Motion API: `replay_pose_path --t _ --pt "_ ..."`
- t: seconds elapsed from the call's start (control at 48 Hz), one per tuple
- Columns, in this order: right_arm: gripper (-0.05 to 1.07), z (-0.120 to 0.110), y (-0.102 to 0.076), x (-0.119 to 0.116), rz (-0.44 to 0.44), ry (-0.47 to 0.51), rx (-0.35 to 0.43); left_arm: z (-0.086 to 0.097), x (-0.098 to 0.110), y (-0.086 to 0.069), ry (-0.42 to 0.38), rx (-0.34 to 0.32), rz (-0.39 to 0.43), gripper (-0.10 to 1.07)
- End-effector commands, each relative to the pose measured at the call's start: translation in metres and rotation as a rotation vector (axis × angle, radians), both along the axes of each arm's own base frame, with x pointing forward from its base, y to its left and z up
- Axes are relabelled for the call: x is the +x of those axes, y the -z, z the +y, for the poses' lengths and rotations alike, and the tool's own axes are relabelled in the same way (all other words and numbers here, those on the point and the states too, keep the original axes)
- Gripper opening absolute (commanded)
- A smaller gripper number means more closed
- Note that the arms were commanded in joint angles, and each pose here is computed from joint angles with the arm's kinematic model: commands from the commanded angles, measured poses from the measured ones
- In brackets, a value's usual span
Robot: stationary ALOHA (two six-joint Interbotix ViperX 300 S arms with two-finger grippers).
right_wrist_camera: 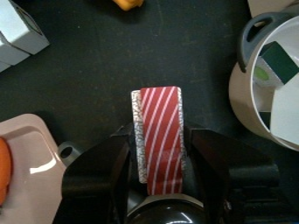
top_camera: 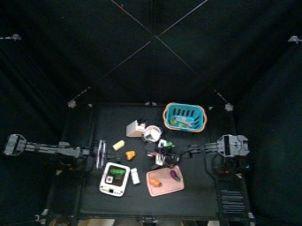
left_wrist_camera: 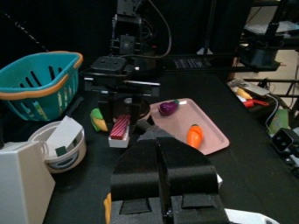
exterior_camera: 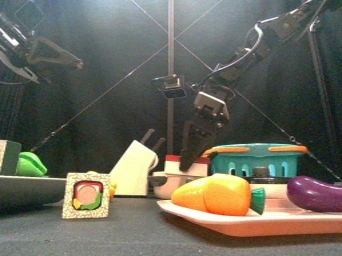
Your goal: Place salmon sushi on plate
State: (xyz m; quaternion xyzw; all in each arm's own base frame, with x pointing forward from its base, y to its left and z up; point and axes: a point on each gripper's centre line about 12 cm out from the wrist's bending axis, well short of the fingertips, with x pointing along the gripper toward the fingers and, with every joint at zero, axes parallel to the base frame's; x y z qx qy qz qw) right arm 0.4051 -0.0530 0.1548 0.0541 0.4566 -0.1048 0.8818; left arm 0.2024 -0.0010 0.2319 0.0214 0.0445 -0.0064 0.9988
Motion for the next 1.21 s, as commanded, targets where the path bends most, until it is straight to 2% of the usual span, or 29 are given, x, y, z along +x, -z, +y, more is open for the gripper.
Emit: replay_pose_path --t 0.0,0.167,0.312,0.542,0.667,0.979,1.188 --pt "0.59 0.0 -0.029 0.001 -0.082 0.019 0.019 0.002 0.002 -0.005 -0.006 0.011 -0.014 0.01" --pt "0.59 0.007 -0.048 -0.003 -0.138 0.062 0.097 0.002 0.003 -0.007 -0.006 0.024 -0.018 0.01" --pt "0.59 0.021 -0.063 -0.01 -0.182 0.111 0.206 0.003 0.002 -0.008 -0.007 0.027 -0.023 0.01" --pt "0.59 0.036 -0.061 -0.027 -0.18 0.237 0.357 0.003 0.002 -0.009 -0.007 0.026 -0.027 0.01" --pt "0.59 0.047 -0.055 -0.038 -0.167 0.291 0.404 0.002 0.002 -0.009 -0.006 0.024 -0.027 0.01" --pt "0.59 0.087 -0.042 -0.057 -0.139 0.39 0.471 0.002 0.002 -0.009 -0.006 0.024 -0.027 0.01" --pt "0.59 0.105 -0.039 -0.062 -0.14 0.46 0.438 0.003 0.003 -0.01 -0.007 0.026 -0.03 0.01"
